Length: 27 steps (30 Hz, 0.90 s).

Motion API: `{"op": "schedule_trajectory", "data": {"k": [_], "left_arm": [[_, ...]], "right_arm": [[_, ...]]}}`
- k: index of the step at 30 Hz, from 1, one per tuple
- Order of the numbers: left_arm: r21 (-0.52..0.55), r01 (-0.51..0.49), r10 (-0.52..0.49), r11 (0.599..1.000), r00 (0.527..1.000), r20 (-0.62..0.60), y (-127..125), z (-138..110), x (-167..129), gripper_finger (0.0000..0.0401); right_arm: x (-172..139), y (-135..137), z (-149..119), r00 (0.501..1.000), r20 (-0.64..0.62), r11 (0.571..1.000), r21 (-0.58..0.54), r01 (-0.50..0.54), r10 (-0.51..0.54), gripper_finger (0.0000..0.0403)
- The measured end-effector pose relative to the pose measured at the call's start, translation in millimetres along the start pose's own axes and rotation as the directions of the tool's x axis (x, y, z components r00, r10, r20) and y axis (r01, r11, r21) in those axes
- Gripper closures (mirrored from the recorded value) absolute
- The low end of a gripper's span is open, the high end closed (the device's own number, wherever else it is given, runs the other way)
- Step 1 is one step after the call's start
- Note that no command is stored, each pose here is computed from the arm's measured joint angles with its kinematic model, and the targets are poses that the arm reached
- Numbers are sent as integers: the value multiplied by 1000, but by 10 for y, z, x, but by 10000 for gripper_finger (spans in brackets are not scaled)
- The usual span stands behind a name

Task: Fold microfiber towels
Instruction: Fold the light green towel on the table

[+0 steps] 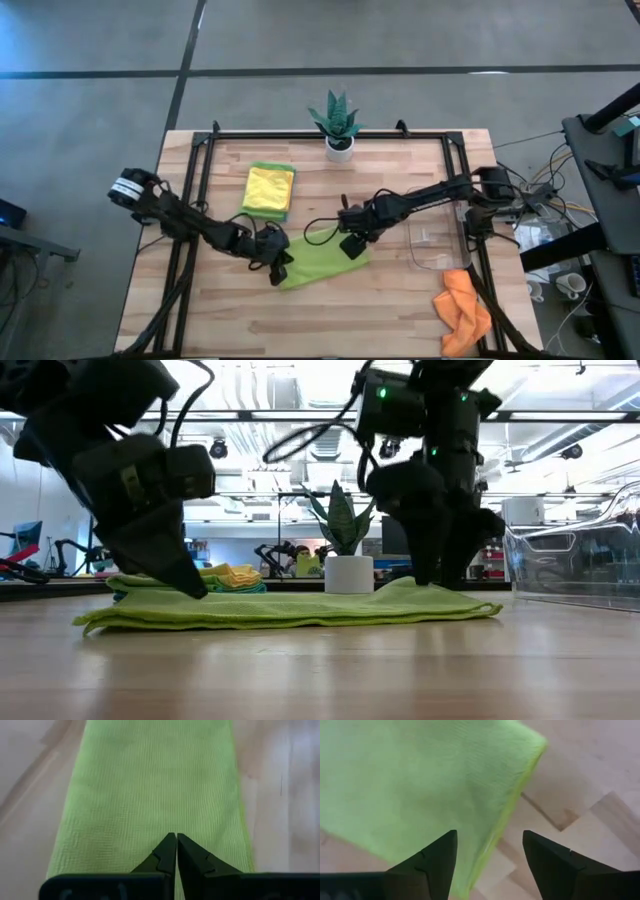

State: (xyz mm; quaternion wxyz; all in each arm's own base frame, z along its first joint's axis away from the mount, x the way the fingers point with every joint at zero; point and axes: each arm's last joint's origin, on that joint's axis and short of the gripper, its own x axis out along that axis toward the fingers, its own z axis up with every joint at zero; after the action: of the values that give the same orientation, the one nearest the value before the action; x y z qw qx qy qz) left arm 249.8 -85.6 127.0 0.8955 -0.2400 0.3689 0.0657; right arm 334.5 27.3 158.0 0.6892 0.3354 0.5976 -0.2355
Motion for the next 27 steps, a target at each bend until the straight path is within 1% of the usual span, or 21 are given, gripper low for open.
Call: {"op": "schedule_trajectory", "data": {"k": [6, 9, 12, 14, 17, 18, 19, 22, 25, 27], "left_arm": [[22, -3, 3, 1000, 1000, -1, 0, -4, 11, 401], [28, -5, 5, 1000, 1000, 4, -2, -4, 10, 401], [76, -30, 28, 997, 999, 35, -6, 9, 9, 401], [99, -47, 41, 994, 997, 59, -7, 23, 8, 401], [103, -56, 50, 993, 997, 65, -4, 24, 8, 401], [103, -57, 50, 993, 996, 67, -4, 26, 8, 401], [103, -57, 51, 993, 996, 67, -4, 24, 8, 401], [95, -58, 52, 994, 996, 67, -2, 20, 20, 401], [107, -66, 60, 992, 996, 59, -1, 4, 88, 401], [147, -78, 70, 986, 996, 58, 5, 16, 143, 401]], "right_arm": [[186, 78, 2, 1000, -14, 999, 28, -27, 27, 195], [238, 78, 10, 999, -31, 999, 36, -18, 19, 217], [252, 74, 11, 1000, -31, 1000, 19, 4, -3, 256], [239, 67, 9, 999, -29, 1000, -6, 18, -18, 293], [173, 59, 15, 997, -11, 992, -107, 73, -74, 354], [138, 46, 20, 995, -9, 984, -145, 101, -103, 373], [88, 22, 25, 991, -17, 975, -181, 128, -134, 382], [-59, -18, 117, 977, 8, 941, -268, 209, -214, 388], [-169, -81, 222, 946, 58, 873, -370, 317, -319, 389], [-252, -112, 315, 925, 105, 816, -443, 372, -365, 390]]}}
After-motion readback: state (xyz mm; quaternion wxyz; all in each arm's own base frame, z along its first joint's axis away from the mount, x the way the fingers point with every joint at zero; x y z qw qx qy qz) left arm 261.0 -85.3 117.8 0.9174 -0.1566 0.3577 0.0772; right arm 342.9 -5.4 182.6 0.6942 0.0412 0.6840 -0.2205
